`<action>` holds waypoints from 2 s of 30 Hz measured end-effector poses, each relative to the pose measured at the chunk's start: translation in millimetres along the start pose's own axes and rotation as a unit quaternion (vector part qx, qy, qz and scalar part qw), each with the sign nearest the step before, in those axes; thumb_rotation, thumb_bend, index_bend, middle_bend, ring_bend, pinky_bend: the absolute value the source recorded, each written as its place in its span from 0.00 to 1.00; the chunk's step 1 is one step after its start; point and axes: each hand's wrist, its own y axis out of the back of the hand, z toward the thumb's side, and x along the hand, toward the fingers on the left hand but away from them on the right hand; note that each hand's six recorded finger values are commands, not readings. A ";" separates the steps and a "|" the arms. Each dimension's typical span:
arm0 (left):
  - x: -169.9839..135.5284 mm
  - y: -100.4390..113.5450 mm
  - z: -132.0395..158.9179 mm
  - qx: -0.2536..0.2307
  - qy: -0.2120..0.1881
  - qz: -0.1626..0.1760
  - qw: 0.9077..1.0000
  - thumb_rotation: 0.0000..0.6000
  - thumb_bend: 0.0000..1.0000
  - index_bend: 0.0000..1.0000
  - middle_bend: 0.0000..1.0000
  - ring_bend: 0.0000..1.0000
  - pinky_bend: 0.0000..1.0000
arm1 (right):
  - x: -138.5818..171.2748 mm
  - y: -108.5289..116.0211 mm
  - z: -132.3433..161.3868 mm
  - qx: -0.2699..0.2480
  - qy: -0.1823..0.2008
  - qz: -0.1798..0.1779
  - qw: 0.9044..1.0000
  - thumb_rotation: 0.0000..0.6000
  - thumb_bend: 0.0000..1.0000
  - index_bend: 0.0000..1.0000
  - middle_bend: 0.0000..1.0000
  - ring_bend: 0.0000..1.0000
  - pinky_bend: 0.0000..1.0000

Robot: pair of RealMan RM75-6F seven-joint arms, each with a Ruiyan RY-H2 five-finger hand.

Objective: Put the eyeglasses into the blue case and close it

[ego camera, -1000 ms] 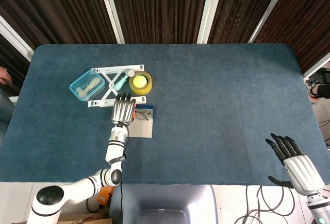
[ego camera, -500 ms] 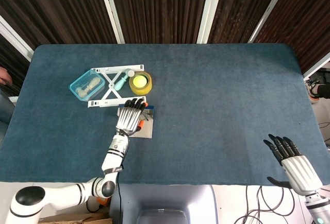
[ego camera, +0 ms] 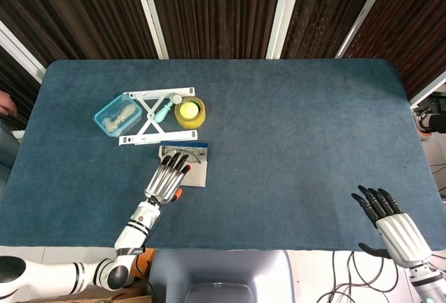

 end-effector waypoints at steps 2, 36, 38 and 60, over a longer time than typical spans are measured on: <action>2.3 -4.5 -1.5 0.006 0.005 -0.002 1.000 1.00 0.26 0.30 0.09 0.06 0.19 | 0.2 0.1 0.1 0.000 0.000 -0.001 1.000 1.00 0.23 0.00 0.00 0.00 0.00; 23.0 -29.5 -7.8 0.014 0.040 -0.017 0.999 1.00 0.27 0.45 0.11 0.07 0.21 | -0.8 1.9 -1.2 -0.003 -0.002 -0.004 1.000 1.00 0.23 0.00 0.00 0.00 0.00; 23.8 -30.0 -8.2 0.012 0.042 -0.015 0.999 1.00 0.28 0.47 0.11 0.07 0.21 | -0.7 2.0 -1.3 -0.003 -0.002 -0.004 1.000 1.00 0.23 0.00 0.00 0.00 0.00; 29.2 -21.0 -12.8 -0.018 0.049 0.031 0.998 1.00 0.33 0.49 0.15 0.10 0.22 | -0.6 2.9 -2.4 -0.005 -0.003 -0.005 1.000 1.00 0.23 0.00 0.00 0.00 0.00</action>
